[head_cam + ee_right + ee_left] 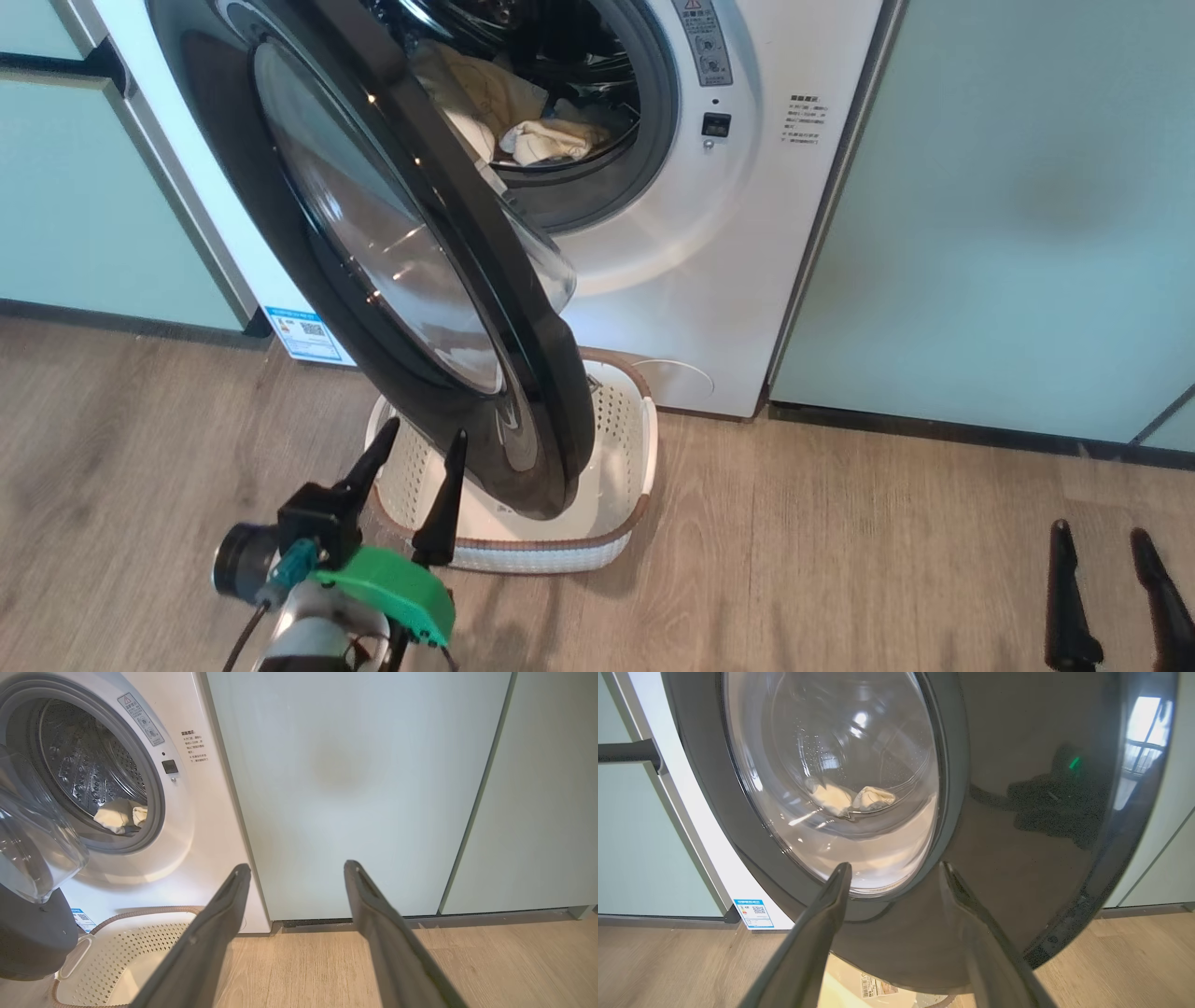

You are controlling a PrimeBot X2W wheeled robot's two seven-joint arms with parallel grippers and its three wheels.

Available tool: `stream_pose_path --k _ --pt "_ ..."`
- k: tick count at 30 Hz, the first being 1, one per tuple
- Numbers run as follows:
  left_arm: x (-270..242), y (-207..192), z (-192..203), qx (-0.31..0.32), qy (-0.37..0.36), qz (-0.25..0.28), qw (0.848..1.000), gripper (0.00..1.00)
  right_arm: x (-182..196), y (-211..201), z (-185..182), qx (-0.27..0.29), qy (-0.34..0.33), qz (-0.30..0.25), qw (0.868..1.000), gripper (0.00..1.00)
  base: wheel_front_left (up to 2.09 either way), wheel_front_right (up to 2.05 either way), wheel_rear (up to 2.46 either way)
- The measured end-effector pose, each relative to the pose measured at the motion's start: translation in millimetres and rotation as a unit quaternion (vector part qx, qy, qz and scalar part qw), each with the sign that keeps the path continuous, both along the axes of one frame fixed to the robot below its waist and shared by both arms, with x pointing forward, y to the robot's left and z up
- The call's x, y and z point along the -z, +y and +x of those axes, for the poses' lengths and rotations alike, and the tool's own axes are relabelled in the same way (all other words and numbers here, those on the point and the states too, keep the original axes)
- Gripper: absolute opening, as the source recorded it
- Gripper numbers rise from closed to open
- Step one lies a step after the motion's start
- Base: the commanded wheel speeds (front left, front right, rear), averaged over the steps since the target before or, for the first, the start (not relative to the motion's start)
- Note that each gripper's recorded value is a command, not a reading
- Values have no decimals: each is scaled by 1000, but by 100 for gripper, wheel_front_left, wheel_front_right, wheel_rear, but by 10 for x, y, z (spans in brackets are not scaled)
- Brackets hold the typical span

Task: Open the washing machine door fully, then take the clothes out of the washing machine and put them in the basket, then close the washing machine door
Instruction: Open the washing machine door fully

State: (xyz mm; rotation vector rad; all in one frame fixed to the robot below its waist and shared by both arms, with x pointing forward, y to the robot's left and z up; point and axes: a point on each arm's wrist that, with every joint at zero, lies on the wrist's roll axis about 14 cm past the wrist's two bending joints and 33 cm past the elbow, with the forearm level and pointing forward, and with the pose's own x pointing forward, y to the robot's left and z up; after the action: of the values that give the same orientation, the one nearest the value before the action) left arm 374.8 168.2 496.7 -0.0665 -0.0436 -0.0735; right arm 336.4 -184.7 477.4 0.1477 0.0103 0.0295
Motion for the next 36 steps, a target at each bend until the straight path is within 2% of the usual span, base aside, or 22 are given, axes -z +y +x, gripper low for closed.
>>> stream_pose_path --k 31,32,33,36 --pt "99 -73 23 6 15 1 1000 100 72 8 -58 1 13 2 1000 100 0 0 0" --pt "104 -75 23 6 16 1 1000 94 71 7 -59 1 12 2 1000 100 0 0 0" --pt "112 -76 22 6 17 1 1000 2 70 5 -60 1 12 2 1000 100 0 0 0" --pt "176 -120 3 13 27 -1 1000 0 62 3 -64 1 11 0 1000 100 0 0 0"
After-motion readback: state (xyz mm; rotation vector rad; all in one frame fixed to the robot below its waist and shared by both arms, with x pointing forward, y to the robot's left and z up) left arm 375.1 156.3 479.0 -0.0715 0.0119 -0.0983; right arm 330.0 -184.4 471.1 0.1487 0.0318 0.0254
